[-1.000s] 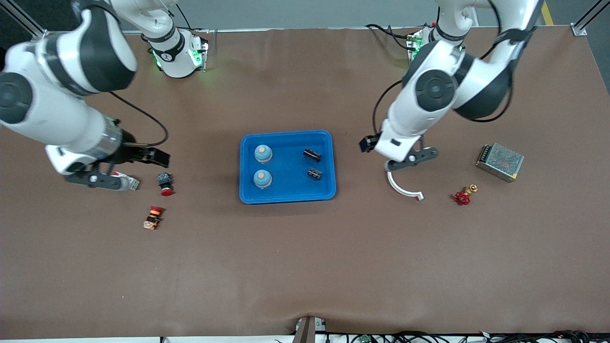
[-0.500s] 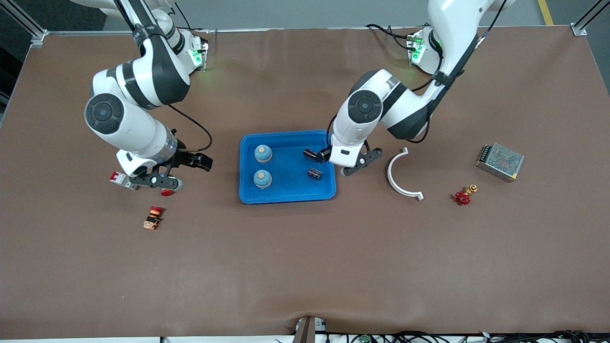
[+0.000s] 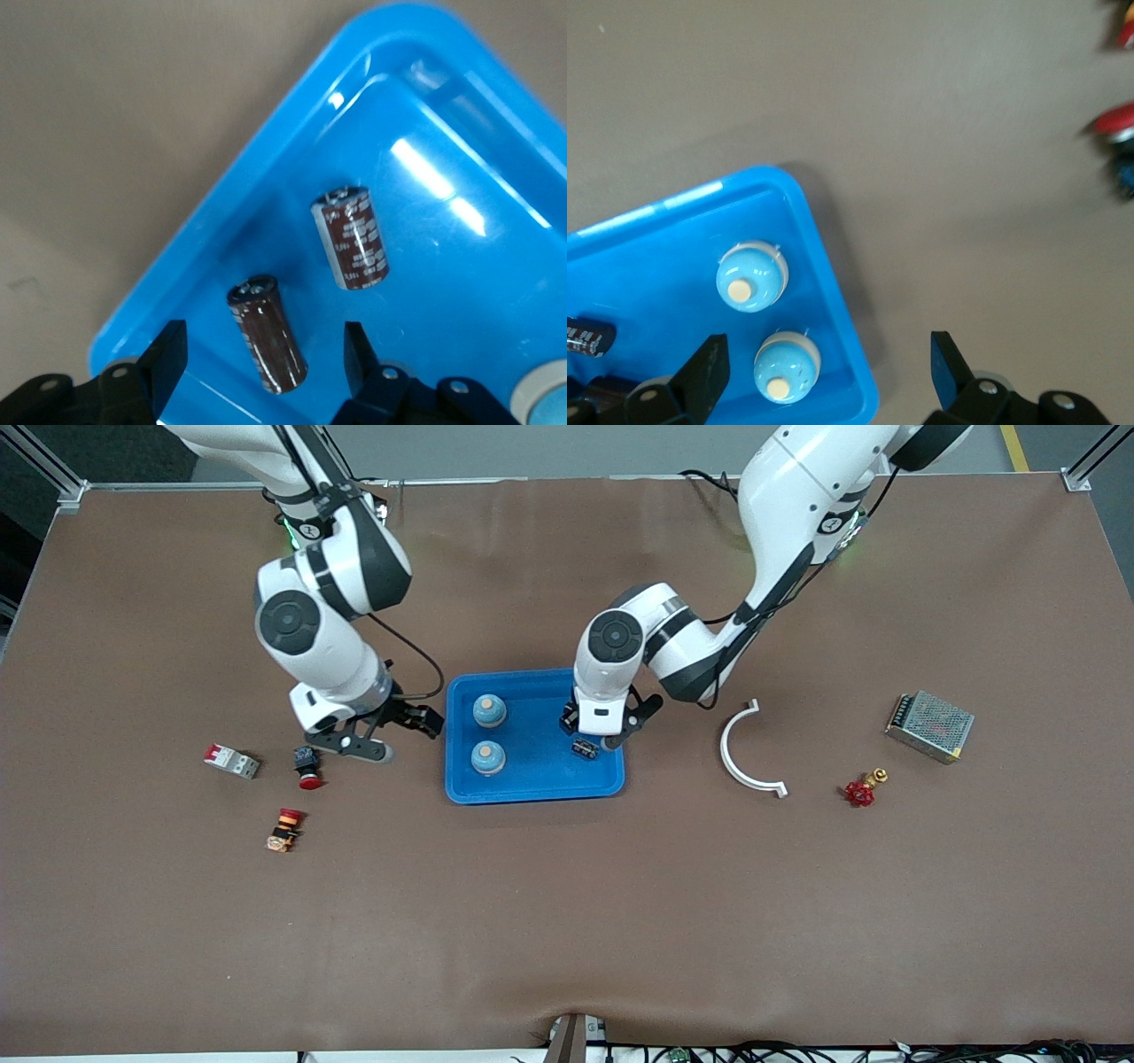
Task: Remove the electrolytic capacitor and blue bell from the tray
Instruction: 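Grasp the capacitor with the left gripper while the right gripper grasps the bell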
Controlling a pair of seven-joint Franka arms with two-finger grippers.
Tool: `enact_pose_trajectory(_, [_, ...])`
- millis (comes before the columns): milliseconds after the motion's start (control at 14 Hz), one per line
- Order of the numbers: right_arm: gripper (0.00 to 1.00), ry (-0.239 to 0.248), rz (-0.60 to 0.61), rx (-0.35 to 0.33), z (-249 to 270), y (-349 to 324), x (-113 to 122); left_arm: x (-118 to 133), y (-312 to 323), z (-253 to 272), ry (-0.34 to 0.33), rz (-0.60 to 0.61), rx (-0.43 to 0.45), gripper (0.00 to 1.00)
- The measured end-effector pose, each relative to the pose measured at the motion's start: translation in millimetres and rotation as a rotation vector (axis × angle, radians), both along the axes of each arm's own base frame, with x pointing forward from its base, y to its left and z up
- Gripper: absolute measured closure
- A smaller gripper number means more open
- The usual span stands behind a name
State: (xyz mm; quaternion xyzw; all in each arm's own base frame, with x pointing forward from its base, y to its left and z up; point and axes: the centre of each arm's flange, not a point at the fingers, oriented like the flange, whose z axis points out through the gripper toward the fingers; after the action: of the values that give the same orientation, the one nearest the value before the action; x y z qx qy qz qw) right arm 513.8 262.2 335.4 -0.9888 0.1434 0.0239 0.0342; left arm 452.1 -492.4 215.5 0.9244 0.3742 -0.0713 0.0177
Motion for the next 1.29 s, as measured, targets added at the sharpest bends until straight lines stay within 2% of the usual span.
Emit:
enact_pose_trajectory(214, [0.0, 0.017, -0.021, -0.011, -17, 23, -20, -9, -11, -18, 0.018, 0.006, 0.006, 0.24])
enact_pose_trajectory(357, [0.0, 0.011, -0.032, -0.01, -25, 32, -26, -11, -12, -26, 0.03, 0.004, 0.011, 0.34])
enact_pose_trajectory(429, [0.0, 0.005, -0.044, -0.007, -28, 36, -28, -13, -13, -29, 0.034, 0.002, 0.012, 0.35])
enact_pose_trajectory(500, [0.0, -0.006, -0.054, -0.002, -33, 39, -32, -14, -14, -30, 0.035, 0.0, 0.013, 0.41])
enact_pose_trajectory(643, [0.0, -0.023, -0.072, 0.005, -49, 45, -43, -15, -15, -31, 0.036, -0.002, 0.012, 0.64])
enact_pose_trajectory(714, [0.0, -0.023, -0.079, 0.003, -60, 49, -51, -15, -15, -31, 0.036, -0.002, 0.012, 0.7])
enact_pose_trajectory(929, [0.0, -0.004, -0.097, -0.012, -90, 65, -69, -13, -16, -28, 0.029, -0.002, 0.008, 0.7])
enact_pose_trajectory(1071, [0.0, -0.003, -0.108, -0.014, -104, 74, -75, -3, -15, -16, -0.002, -0.012, 0.017, 0.7])
enact_pose_trajectory(1286, [0.0, -0.007, -0.12, -0.013, -124, 83, -83, 20, 0, 45, -0.067, -0.009, 0.06, 0.7])
